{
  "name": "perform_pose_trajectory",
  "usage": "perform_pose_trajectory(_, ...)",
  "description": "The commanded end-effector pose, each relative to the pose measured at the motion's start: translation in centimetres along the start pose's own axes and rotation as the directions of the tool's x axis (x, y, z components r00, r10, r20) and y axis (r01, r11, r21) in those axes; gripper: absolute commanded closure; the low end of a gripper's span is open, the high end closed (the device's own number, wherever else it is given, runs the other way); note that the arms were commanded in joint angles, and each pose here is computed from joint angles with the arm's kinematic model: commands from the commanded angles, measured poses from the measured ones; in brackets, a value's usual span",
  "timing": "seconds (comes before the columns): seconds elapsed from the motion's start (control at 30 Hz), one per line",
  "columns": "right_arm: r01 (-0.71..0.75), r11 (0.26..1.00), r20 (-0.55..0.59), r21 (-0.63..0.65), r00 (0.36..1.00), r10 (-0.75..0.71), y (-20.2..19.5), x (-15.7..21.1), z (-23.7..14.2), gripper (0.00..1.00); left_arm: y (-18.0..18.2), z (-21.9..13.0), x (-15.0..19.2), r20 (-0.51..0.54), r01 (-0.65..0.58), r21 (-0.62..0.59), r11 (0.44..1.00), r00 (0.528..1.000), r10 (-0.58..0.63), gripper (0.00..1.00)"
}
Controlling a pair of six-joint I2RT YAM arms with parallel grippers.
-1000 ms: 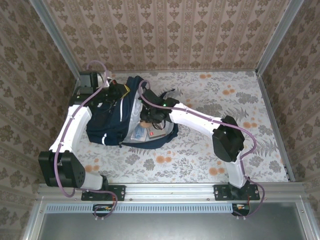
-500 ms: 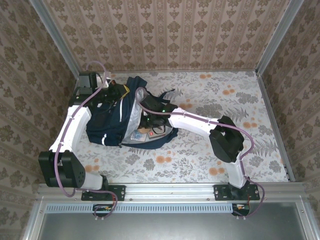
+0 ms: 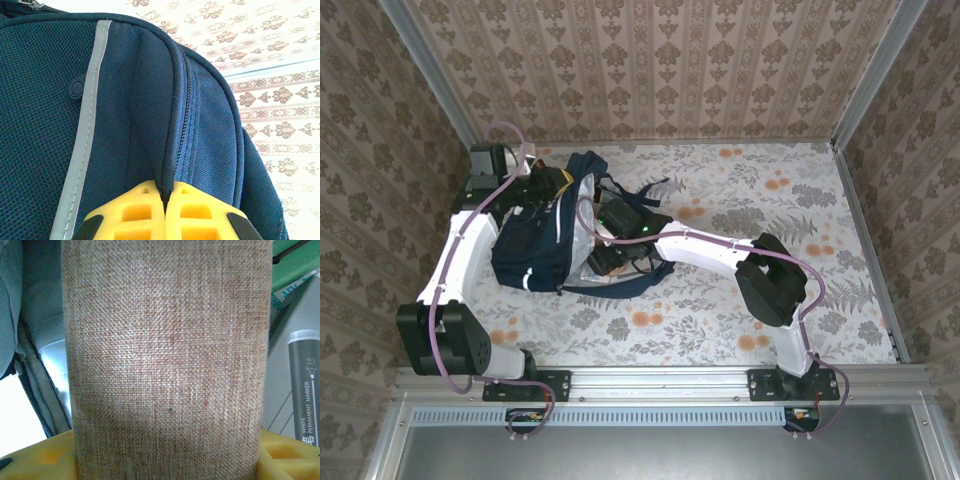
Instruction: Pack books, pencil case, and school supplies into a backpack
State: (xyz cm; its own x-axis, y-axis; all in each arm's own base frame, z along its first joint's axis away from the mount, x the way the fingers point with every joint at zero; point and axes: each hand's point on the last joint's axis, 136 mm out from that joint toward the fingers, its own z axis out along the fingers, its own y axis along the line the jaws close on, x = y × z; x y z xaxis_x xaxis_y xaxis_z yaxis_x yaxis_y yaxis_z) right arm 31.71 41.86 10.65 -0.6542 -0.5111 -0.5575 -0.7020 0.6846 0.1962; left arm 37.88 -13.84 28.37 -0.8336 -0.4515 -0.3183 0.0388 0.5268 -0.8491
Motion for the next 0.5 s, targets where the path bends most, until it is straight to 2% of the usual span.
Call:
perform_pose_trajectory(0.0, 0.113, 0.992, -0.019, -0.058, 0.993, -0.114, 2.1, 0.2, 0.6, 0.41, -5.4, -3.1, -2.1, 0.108, -0.142, 0.116, 0.983, 0.986, 0.130, 1.00)
perform_pose_trajectory(0.07, 0.114, 0.993, -0.039, -0.040, 0.992, -0.116, 1.9, 0.4, 0.9, 0.34, -5.3, -3.0, -2.0, 0.106, -0.136, 0.116, 0.984, 0.987, 0.124, 1.00)
perform_pose_trajectory(0.17, 0.097, 0.995, -0.023, -0.002, 0.995, -0.097, 1.2, 0.0, 0.5, 0.06, -5.0, -2.9, -2.0, 0.106, -0.134, 0.111, 0.985, 0.987, 0.122, 1.00)
perform_pose_trajectory(0.33, 0.001, 1.000, 0.032, 0.014, 0.999, -0.002, -0.8, -1.0, -1.1, 0.05, -4.7, -2.7, -2.0, 0.107, -0.129, 0.112, 0.985, 0.987, 0.118, 1.00)
perform_pose_trajectory(0.47, -0.086, 0.996, 0.083, 0.010, 0.993, 0.084, -2.0, -1.9, -2.4, 0.11, -4.6, -2.6, -2.1, 0.106, -0.127, 0.113, 0.985, 0.988, 0.115, 1.00)
